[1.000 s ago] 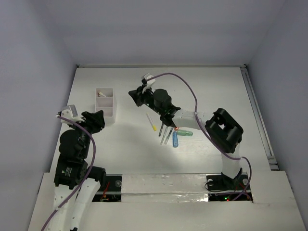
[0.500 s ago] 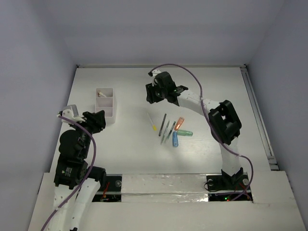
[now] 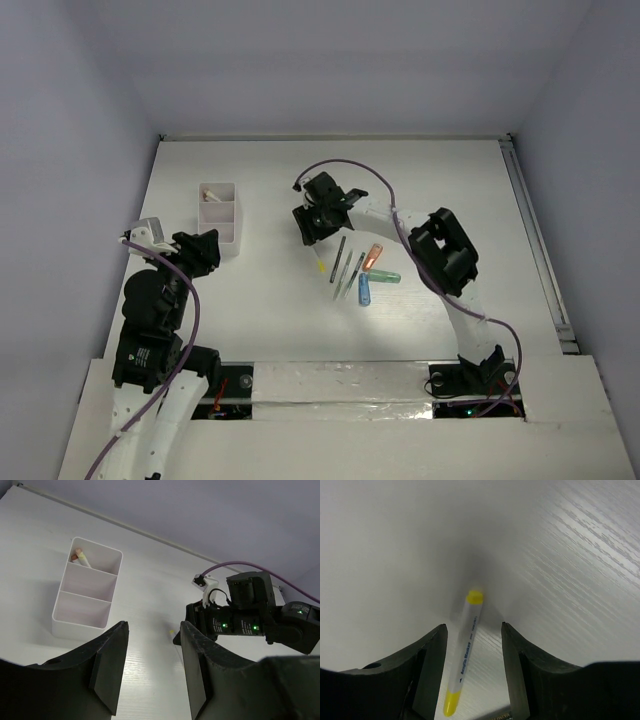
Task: Sort the stationery into containers
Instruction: Pick up the pen from the center of the board, then place the pen in the storage box.
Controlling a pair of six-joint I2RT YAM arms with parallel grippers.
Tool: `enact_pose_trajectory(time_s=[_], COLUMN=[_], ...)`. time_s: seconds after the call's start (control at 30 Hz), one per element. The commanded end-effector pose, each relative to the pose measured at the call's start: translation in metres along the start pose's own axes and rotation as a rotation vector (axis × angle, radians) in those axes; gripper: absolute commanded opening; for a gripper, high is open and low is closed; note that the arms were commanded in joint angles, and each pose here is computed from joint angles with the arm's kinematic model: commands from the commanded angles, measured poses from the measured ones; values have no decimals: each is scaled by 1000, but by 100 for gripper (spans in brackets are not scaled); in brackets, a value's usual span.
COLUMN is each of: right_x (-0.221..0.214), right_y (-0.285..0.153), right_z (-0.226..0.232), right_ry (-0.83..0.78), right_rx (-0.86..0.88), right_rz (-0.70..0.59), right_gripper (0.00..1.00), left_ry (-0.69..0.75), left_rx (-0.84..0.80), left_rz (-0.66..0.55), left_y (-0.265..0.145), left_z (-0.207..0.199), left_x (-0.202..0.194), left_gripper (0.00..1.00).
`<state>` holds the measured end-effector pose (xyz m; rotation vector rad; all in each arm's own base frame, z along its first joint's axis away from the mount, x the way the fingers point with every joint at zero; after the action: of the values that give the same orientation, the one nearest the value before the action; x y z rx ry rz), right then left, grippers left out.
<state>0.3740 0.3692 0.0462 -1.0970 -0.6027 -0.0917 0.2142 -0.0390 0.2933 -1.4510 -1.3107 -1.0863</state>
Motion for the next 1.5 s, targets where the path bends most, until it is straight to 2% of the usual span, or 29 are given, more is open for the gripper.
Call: enact_pose_trajectory(time_s=[0.0,0.13,0.27,0.33,0.43,0.53,0.63,0.67,0.77,0.9,1.07,1.1,1.17,1.2,1.27,1.3,1.43,1.47], right_x=[6,6,7,8,11,7,3,4,17,70,131,149,160,175,181,189,206,218], right_y=[3,10,13,12,10,13,21,22,17,-12,-80,-94,-109,-124,-132,-136,-138,-152], right_z=[18,16,10,10,11,12,16,16,29,73,137,151,169,182,194,200,212,219], right_ry=[-36,-43,-61,-76,-99,-133,-144,-139,-114,-84,-50,-51,-31,-31,14,14,61,55], right_rx=[28,-13,-73,-102,-125,-164,-162,-164,-112,51,340,406,517,593,692,747,866,906], right_rz=[-6,-7,-11,-21,-31,-20,-6,-9,-62,-256,-511,-596,-653,-745,-780,-839,-942,-992], right_gripper=[53,51,40,39,30,27,18,10,0,0,0,0,0,0,0,0,0,0], left_ry=[8,9,7,8,7,6,8,8,7,8,8,6,8,7,7,5,7,7], left_rx=[-14,-12,-18,-15,-21,-19,-23,-24,-15,-20,-13,-13,-8,-5,-4,-3,1,1], left_rz=[-39,-42,-47,-46,-46,-52,-48,-52,-46,-50,-40,-51,-53,-47,-43,-49,-46,-47], left_y=[2,2,1,1,1,0,1,0,1,0,2,0,-1,1,1,0,0,0], left_z=[-2,-1,-2,-2,-3,-3,-3,-3,-2,-3,-2,-1,-1,0,0,0,1,1], left_x=[6,7,8,8,8,9,8,9,8,8,6,9,9,8,7,9,8,8], left_gripper=[42,42,42,42,42,42,42,42,42,42,42,42,42,42,42,42,42,42])
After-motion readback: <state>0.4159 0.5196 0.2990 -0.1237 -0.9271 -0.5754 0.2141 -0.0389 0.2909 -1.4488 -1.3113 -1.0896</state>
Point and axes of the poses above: each gripper's point midway between its finger pads, its own y axis out along the fingers, its own z axis along the line the jaws close on, x = y × z, the point moved 1 cm from there along -y, back along the fingers, and after that the axes turned 13 degrees about y, right-handed, at the moved point
